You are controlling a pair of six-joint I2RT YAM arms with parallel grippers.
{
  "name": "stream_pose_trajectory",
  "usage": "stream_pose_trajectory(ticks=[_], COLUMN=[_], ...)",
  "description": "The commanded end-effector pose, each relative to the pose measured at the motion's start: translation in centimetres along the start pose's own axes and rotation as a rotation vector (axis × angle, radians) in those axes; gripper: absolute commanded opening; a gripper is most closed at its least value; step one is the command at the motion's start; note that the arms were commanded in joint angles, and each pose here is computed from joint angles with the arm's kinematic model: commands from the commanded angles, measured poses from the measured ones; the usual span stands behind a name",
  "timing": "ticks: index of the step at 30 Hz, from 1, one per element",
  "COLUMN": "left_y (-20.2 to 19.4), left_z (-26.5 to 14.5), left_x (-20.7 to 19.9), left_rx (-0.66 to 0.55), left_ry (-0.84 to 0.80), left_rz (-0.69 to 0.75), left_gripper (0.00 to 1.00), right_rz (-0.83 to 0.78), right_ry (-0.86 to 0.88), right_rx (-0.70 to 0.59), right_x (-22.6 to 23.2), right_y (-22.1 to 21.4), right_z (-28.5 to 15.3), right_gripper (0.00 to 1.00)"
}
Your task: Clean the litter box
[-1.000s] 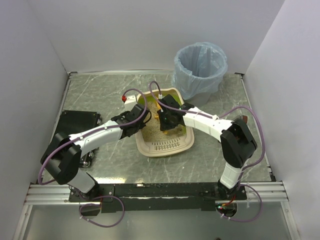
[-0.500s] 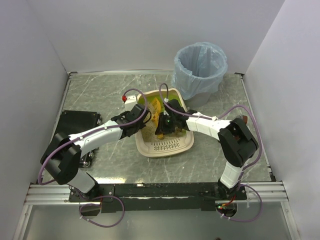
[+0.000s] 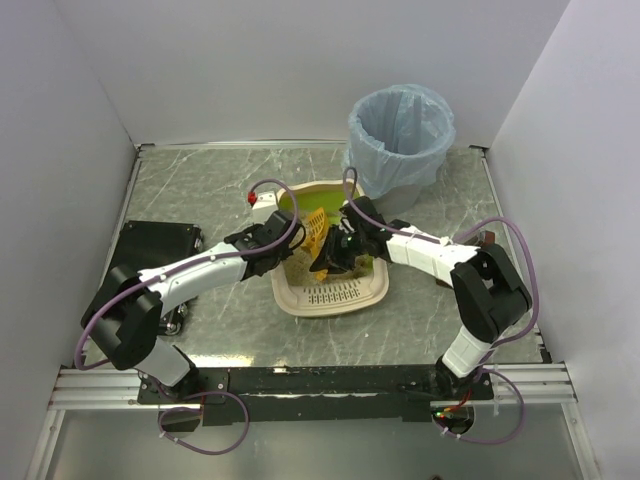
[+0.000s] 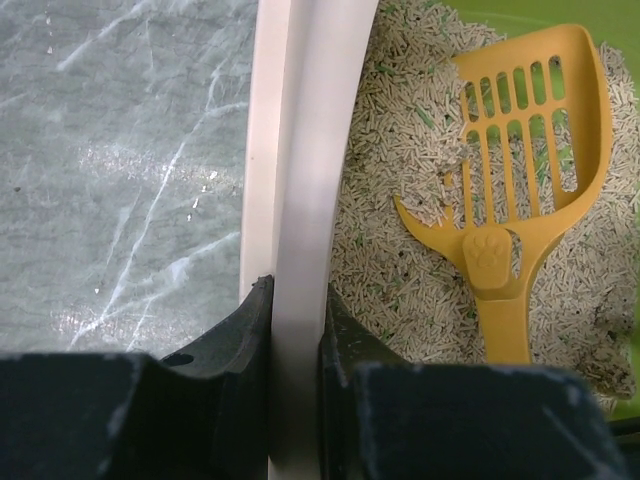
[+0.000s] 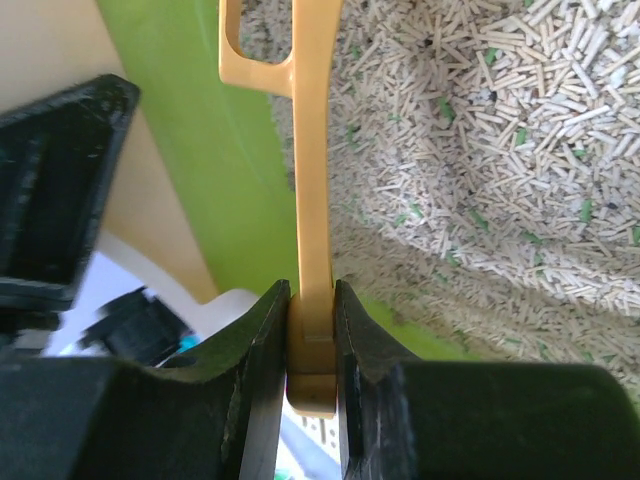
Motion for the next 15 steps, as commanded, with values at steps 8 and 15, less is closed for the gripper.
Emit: stream_pose_trajectory(ticks=[8,15], left_y=[10.6,10.6], left_z=[-6.4,-5.9], left_x=[-3.4,-3.6], left_rx=[-0.411,-0.393], left_ry=[-0.240,-0.195], left_rz=[-0.280,-0.273], left_gripper=[0.01,0.01], right_rz=[0.047,0.048], right_ry=[0.172,0.178], right_rx=[0.183,0.233], right_x=[1.1,0.5], right_y=[0.2,-1.1], right_z=[-3.5,-4.7], right_gripper=[0.00,0.00])
Point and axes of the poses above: each gripper's point midway between its finger pads, its own z axis out along the fingers, its own x axis along the line the jaws close on, y = z × x, the point moved 8 cm from there along -z, back along the fingers, and after that the axes turned 12 degrees about z, right-handed, at the moved point
